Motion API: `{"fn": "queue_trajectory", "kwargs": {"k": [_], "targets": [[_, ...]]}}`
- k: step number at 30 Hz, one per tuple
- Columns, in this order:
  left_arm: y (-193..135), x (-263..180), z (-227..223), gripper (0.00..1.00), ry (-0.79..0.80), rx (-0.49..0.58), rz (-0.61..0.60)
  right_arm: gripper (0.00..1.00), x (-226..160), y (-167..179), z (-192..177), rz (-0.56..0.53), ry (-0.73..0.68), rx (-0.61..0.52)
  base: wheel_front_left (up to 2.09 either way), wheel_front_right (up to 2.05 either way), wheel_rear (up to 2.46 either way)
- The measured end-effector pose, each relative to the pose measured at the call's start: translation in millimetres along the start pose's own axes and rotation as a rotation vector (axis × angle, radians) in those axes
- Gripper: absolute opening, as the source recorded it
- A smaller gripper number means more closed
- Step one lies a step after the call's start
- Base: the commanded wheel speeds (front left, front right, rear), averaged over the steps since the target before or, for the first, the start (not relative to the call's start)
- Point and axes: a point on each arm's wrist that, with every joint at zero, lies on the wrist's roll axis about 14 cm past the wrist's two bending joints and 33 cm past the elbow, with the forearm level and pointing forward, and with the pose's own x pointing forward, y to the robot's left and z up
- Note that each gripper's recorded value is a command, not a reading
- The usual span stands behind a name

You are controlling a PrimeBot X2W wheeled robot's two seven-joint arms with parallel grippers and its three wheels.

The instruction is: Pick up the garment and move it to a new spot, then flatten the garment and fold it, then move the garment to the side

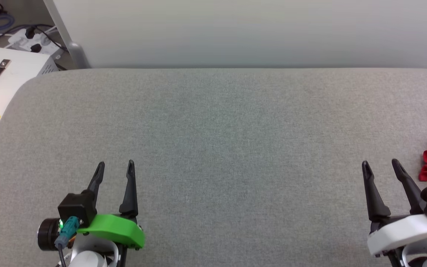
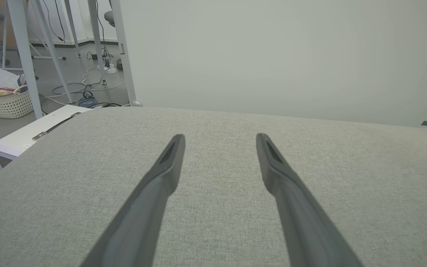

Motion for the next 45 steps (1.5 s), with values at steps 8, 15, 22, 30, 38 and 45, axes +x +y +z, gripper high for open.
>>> {"fn": "queue_trajectory", "kwargs": {"k": [8, 15, 22, 30, 38, 45], "targets": [[-4.7, -13.2, -5.6, 1.0, 0.021, 0.008, -0.019, 1.0, -26.6, 2.4, 11.4, -0.024, 0.002, -0.008, 0.0, 0.0, 0.0], [-9.7, -15.8, -5.2, 1.0, 0.022, 0.0, -0.033, 1.0, -35.5, 4.1, 24.9, -0.031, -0.026, -0.024, 0.0, 0.0, 0.0], [-9.7, -16.3, -6.8, 1.0, 0.028, -0.006, -0.032, 1.0, -34.7, 8.0, 28.1, -0.021, -0.033, -0.029, 0.0, 0.0, 0.0], [-9.6, -16.5, -10.1, 1.0, 0.038, -0.007, -0.031, 1.0, -33.0, 9.4, 25.0, -0.019, -0.02, -0.023, 0.0, 0.0, 0.0], [-9.9, -16.6, -12.5, 1.0, 0.046, -0.006, -0.031, 1.0, -31.9, 10.6, 23.0, -0.017, -0.015, -0.019, 0.0, 0.0, 0.0], [-10.1, -17.0, -12.2, 0.0, 0.045, -0.011, -0.031, 0.0, -32.1, 11.2, 22.8, -0.016, -0.012, -0.018, 0.0, 0.0, 0.0]]}}
